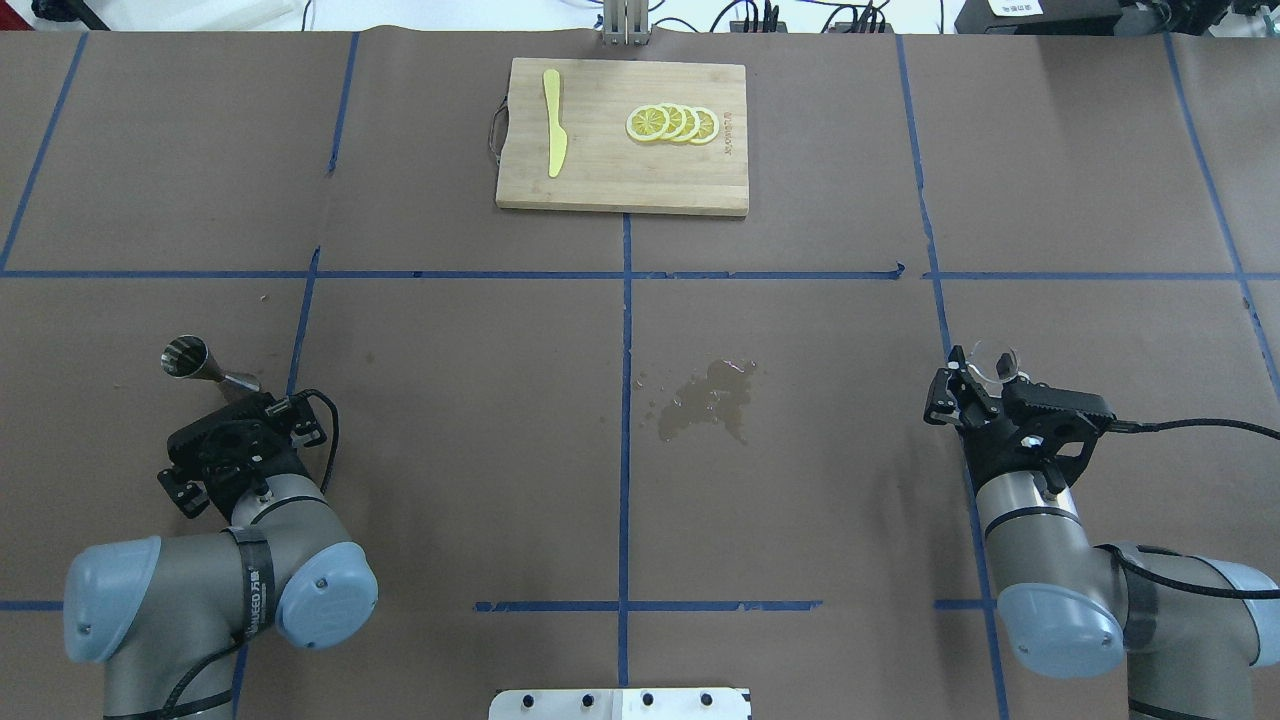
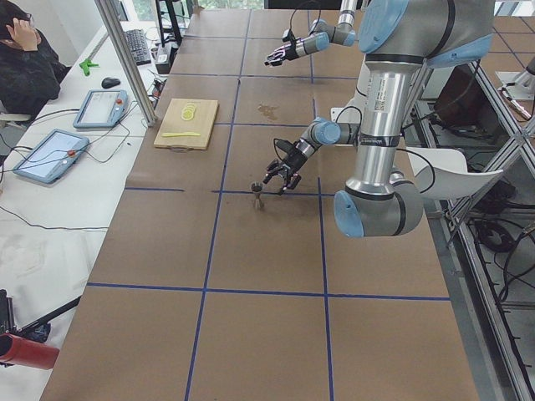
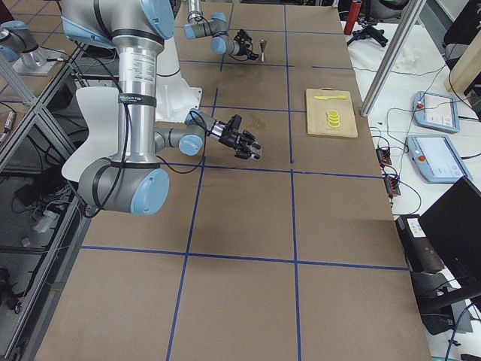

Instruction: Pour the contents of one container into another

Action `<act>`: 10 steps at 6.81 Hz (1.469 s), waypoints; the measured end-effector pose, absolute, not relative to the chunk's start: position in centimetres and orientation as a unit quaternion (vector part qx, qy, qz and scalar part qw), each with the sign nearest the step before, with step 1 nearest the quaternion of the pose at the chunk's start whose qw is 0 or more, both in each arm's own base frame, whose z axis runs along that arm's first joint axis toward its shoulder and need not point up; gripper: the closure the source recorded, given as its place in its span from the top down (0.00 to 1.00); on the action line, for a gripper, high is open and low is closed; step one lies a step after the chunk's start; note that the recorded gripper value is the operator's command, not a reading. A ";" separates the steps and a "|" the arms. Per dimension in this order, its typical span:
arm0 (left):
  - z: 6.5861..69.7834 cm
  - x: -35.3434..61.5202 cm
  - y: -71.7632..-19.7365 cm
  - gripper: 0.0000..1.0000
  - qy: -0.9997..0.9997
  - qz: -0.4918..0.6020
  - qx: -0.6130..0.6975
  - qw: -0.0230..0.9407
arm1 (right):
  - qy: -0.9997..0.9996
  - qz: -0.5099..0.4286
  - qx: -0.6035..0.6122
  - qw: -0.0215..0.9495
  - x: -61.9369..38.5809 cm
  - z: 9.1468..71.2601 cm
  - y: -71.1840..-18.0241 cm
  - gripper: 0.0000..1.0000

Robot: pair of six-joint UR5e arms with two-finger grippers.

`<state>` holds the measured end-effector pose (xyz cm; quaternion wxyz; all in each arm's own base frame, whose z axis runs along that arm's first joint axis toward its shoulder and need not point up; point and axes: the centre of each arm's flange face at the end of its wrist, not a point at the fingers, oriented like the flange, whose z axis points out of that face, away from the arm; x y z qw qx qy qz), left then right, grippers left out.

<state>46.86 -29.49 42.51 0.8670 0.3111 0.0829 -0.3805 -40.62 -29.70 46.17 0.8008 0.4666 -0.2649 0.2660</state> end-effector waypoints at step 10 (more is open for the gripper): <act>34.0 43.0 -28.2 0.99 0.155 -0.334 0.287 0.884 | -0.237 0.264 0.494 0.794 -42.8 52.4 -28.1 0.31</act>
